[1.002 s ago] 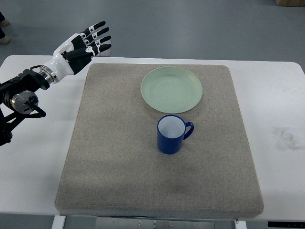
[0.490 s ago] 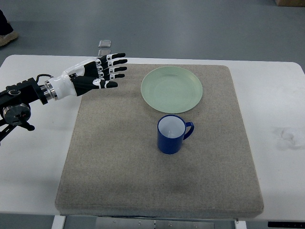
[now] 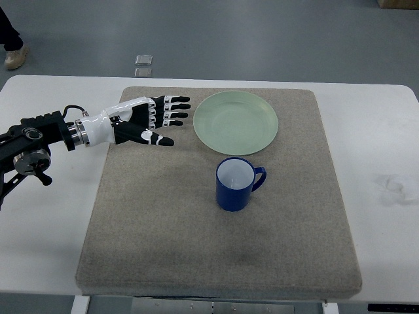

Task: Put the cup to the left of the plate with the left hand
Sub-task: 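Extend the left hand across the mat toward the blue mug, then wrap the left hand fingers around the blue mug body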

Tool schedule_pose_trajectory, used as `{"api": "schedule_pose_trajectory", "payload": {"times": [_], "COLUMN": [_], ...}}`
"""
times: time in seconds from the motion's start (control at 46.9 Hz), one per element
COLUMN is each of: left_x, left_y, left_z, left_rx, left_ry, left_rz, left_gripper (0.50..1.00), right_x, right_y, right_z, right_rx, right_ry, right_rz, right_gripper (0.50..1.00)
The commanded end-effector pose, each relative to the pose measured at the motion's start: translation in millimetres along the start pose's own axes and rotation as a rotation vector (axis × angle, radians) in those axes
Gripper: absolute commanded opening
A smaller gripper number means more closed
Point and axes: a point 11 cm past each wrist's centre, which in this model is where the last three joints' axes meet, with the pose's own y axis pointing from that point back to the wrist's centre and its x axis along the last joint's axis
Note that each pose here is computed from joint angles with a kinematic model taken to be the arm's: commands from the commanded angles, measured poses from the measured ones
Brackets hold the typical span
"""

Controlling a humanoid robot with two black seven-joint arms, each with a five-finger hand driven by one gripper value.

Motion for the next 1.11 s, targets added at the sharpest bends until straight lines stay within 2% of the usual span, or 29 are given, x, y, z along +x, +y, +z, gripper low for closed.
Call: {"api": "schedule_pose_trajectory", "payload": {"times": [0.0,0.341,0.49,1.087], "left_x": [-7,-31,-45,-69], "left_y": [-3,-10,-14,-31], "left_z": [-1,4,-5,-22], "left_rx": [0.016,0.017,0.042,0.035], "left_ry": [-0.032,-0.070,-0.070,-0.023], "left_rz": [-0.029,-0.119,-0.163,-0.210], "left_gripper": [0.992,0.992,0.992,0.992], "right_x": [0,0,0,0], "right_y": [0,0,0,0], "right_z": [0,0,0,0], "right_rx": [0.000,0.000,0.000,0.000], "right_ry": [0.000,0.000,0.000,0.000], "right_rz": [0.000,0.000,0.000,0.000], "right_gripper": [0.932,0.932,0.932,0.932]}}
